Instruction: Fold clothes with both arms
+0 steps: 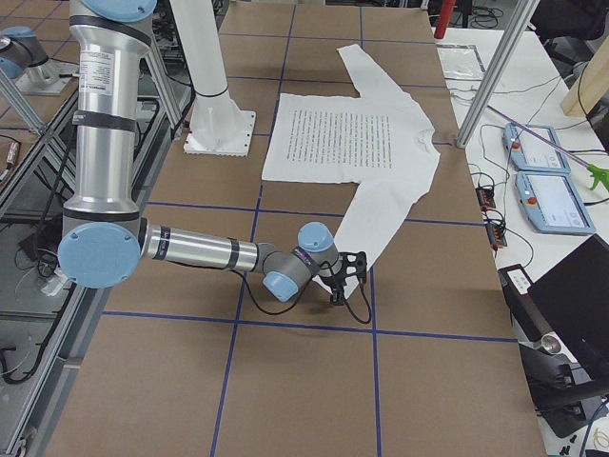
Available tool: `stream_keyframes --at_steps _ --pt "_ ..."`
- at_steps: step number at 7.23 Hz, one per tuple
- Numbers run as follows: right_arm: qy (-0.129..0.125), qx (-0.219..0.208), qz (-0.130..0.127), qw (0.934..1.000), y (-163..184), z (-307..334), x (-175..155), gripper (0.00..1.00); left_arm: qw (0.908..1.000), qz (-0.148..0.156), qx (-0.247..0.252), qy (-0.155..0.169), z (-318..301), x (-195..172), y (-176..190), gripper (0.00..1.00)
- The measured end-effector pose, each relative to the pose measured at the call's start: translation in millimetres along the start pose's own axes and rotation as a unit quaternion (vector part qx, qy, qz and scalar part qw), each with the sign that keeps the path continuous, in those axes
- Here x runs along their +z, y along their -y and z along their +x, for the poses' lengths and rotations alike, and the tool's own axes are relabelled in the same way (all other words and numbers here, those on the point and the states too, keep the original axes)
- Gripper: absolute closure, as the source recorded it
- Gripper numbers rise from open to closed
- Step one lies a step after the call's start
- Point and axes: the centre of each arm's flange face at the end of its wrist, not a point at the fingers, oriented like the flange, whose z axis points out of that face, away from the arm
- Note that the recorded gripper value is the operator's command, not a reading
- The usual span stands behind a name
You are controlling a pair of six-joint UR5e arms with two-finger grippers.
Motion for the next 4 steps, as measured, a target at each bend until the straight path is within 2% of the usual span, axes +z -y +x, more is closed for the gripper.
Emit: stream_keyframes --at_steps 2,4 --pt "0.007 0.005 0.004 1.0000 4 -6 -2 1.00 1.0000 -0.001 0.000 0.000 0 0 -1 0.00" --pt "0.025 0.005 0.001 0.9997 8 -17 -7 1.00 1.0000 -0.001 0.000 0.000 -1 0 -1 0.00"
